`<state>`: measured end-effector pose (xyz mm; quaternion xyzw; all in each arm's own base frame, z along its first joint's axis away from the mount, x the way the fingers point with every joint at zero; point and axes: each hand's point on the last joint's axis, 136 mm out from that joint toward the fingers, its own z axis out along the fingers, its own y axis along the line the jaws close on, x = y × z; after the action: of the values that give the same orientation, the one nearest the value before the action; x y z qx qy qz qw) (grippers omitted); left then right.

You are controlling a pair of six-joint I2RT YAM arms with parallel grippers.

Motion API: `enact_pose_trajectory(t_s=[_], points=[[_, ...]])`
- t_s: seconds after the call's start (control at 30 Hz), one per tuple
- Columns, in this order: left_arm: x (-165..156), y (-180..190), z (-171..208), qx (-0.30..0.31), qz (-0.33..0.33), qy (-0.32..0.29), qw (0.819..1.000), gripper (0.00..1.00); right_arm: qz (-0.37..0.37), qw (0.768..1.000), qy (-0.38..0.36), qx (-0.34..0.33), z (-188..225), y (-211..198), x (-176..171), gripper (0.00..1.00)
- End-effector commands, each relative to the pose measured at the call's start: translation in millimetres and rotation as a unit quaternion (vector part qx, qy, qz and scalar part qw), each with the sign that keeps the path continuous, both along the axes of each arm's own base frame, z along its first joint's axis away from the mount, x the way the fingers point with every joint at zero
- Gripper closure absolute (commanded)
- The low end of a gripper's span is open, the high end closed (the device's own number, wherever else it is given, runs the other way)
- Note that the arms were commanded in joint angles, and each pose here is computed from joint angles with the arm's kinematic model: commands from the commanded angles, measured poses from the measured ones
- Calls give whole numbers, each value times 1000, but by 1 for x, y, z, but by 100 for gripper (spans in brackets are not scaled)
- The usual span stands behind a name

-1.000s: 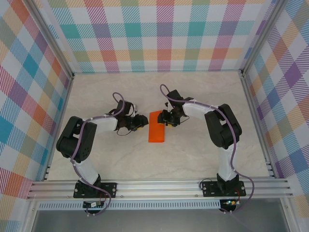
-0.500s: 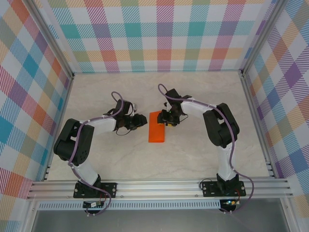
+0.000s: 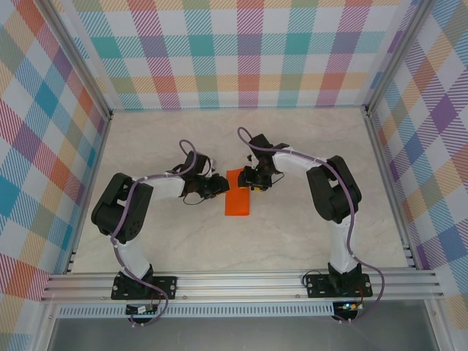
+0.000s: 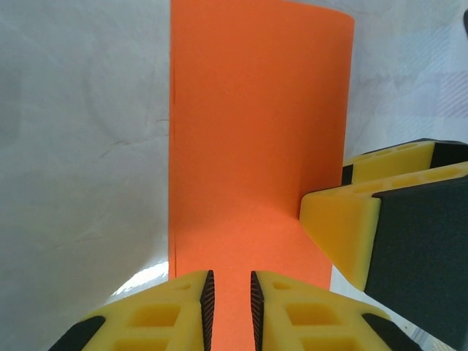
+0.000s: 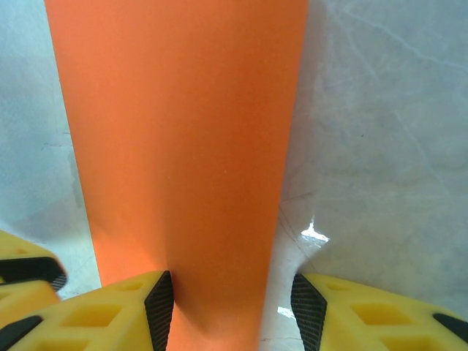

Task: Fold a paper plane with a square sheet of paper (pick it up from the middle)
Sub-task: Hold the square sheet of paper at the center of the table, then fold the square sheet of paper in half at the center of the table.

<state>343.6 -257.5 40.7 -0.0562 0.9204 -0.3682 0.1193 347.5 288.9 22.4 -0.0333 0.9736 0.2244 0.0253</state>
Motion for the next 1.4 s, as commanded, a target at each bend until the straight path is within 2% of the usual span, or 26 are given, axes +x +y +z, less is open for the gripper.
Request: enact_pose_trajectory(t_s=[0.0, 0.27, 0.47, 0.63, 0.8, 0.9, 0.97, 1.13, 1.37], points=[[7, -17, 5, -21, -8, -5, 1000, 80, 5, 998, 24, -55, -45, -13, -9, 49], [9, -20, -14, -11, -3, 12, 1000, 82, 4, 998, 26, -54, -48, -12, -10, 49], [-4, -4, -47, 53, 0, 40, 998, 86, 5, 999, 19, -40, -39, -8, -7, 49], [-15, 11, -68, 93, 8, 55, 994, 88, -5, 1000, -12, -20, -13, -5, 5, 46], [-19, 19, -75, 115, 4, 59, 992, 89, -29, 997, -58, 36, 28, -9, 17, 44], [-20, 21, -77, 122, 2, 58, 991, 89, -29, 994, -61, 87, 44, -4, 14, 51], [-20, 21, -78, 123, 0, 58, 991, 90, -26, 992, -55, 108, 47, 0, 9, 63], [-20, 20, -83, 122, -1, 62, 991, 90, -17, 990, -46, 132, 48, 6, 2, 82], [-21, 21, -91, 125, 1, 69, 990, 90, -5, 982, -14, 191, 44, 20, -11, 87]])
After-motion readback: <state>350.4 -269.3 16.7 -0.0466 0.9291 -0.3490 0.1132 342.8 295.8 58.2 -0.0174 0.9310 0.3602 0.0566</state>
